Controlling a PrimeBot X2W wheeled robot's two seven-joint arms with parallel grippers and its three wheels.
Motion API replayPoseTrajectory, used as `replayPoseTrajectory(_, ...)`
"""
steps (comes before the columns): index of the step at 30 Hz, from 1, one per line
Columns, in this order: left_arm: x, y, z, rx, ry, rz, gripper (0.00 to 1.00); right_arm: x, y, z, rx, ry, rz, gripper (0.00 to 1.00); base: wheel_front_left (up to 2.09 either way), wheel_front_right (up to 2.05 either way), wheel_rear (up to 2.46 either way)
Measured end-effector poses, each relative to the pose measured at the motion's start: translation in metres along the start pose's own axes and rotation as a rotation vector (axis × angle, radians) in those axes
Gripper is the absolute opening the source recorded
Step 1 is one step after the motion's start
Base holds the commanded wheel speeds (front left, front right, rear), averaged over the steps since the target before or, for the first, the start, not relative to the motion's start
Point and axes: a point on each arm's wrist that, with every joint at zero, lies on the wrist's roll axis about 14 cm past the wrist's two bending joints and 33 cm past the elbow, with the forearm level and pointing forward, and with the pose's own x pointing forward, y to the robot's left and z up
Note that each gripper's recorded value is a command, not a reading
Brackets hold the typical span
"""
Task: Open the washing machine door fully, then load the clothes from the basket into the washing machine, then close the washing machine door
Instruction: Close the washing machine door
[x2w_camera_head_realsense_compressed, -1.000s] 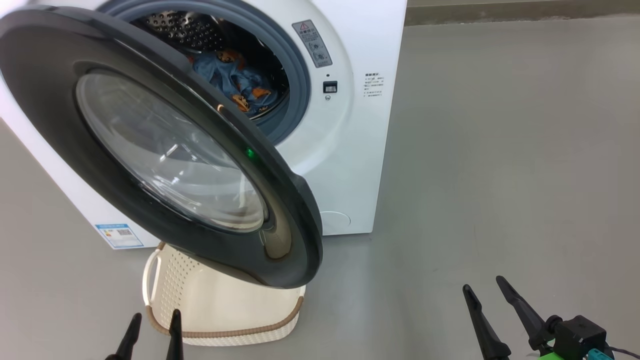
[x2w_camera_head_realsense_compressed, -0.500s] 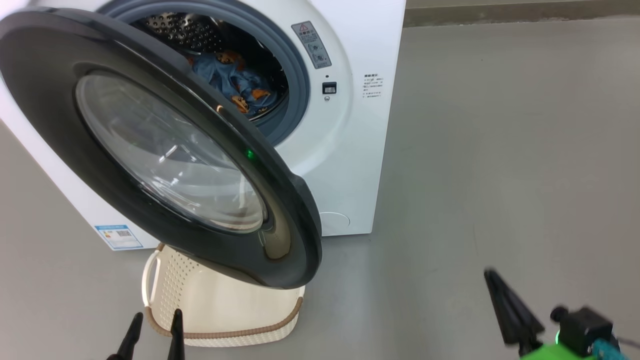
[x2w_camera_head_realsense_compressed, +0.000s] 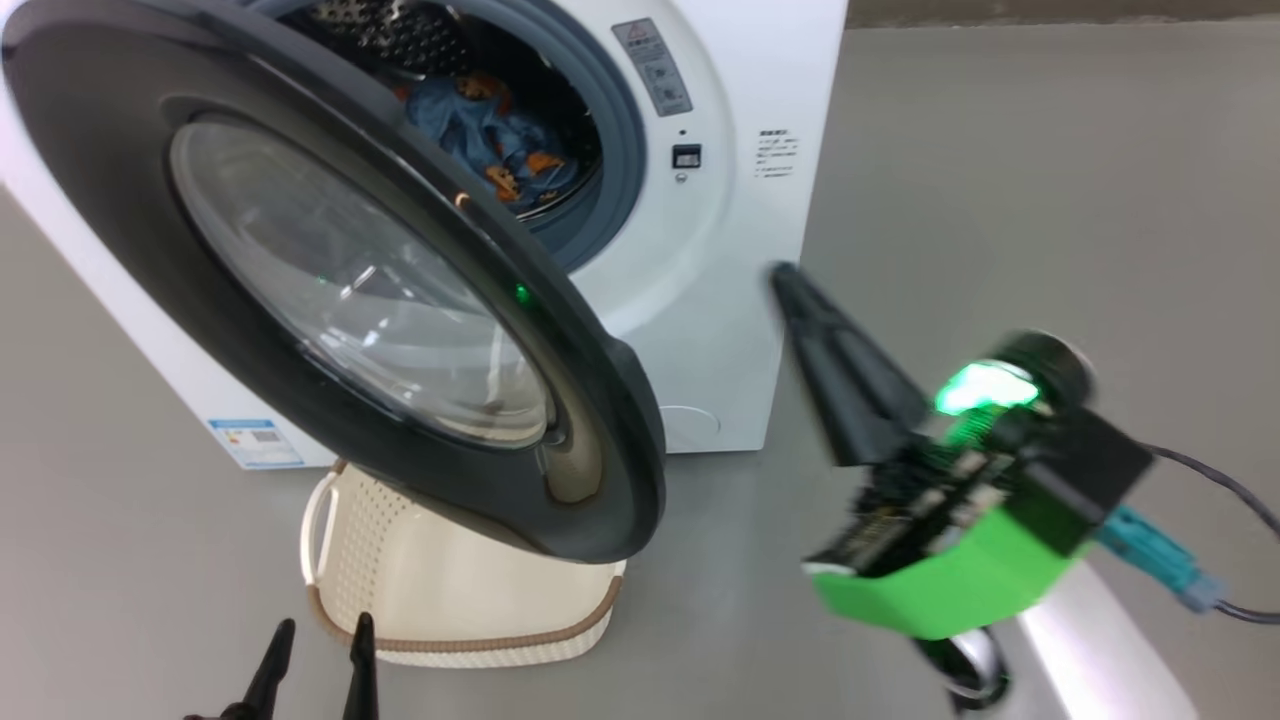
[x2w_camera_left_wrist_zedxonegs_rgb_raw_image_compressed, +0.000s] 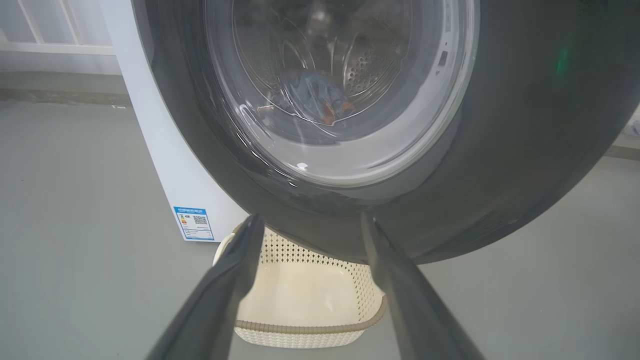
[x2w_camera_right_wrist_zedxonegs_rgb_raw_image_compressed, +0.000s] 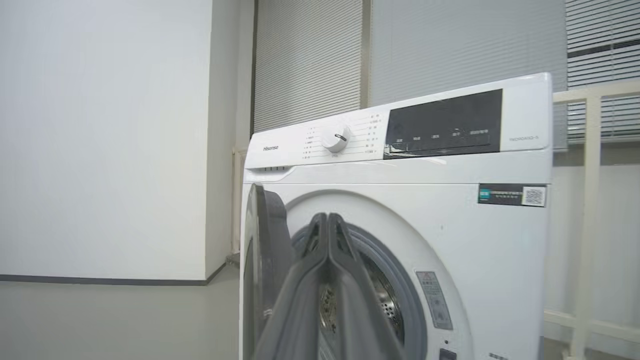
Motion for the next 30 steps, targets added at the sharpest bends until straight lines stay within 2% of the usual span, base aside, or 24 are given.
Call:
replayPoseTrajectory(4, 0.001, 0.000, 0.001, -0.002, -0.004, 0.002, 1.00, 0.023, 0.051, 0.001, 0.085, -0.033, 0.155, 0.00, 0.00, 0.00, 0.00)
replayPoseTrajectory(7, 0.002, 0.001, 0.004, -0.001, -0.013, 0.008, 1.00, 0.024, 0.085, -0.020, 0.160, 0.024, 0.251, 0.00, 0.00, 0.00, 0.00)
replayPoseTrajectory(9, 0.002, 0.002, 0.005, -0.001, -0.016, 0.011, 1.00, 0.019, 0.101, -0.039, 0.213, 0.082, 0.285, 0.00, 0.00, 0.00, 0.00)
replayPoseTrajectory(10, 0.002, 0.002, 0.005, -0.001, -0.016, 0.011, 1.00, 0.019, 0.101, -0.039, 0.213, 0.082, 0.285, 0.00, 0.00, 0.00, 0.00)
replayPoseTrajectory(13, 0.005, 0.004, 0.008, 0.000, -0.024, 0.018, 1.00, 0.009, 0.115, -0.072, 0.246, 0.181, 0.319, 0.00, 0.00, 0.00, 0.00)
replayPoseTrajectory(20, 0.007, 0.010, 0.008, 0.004, -0.022, 0.039, 1.00, -0.019, 0.118, -0.138, 0.323, 0.388, 0.291, 0.00, 0.00, 0.00, 0.00)
replayPoseTrajectory(30, 0.009, 0.017, 0.003, 0.006, -0.005, 0.061, 1.00, -0.021, 0.093, -0.160, 0.326, 0.436, 0.211, 0.00, 0.00, 0.00, 0.00)
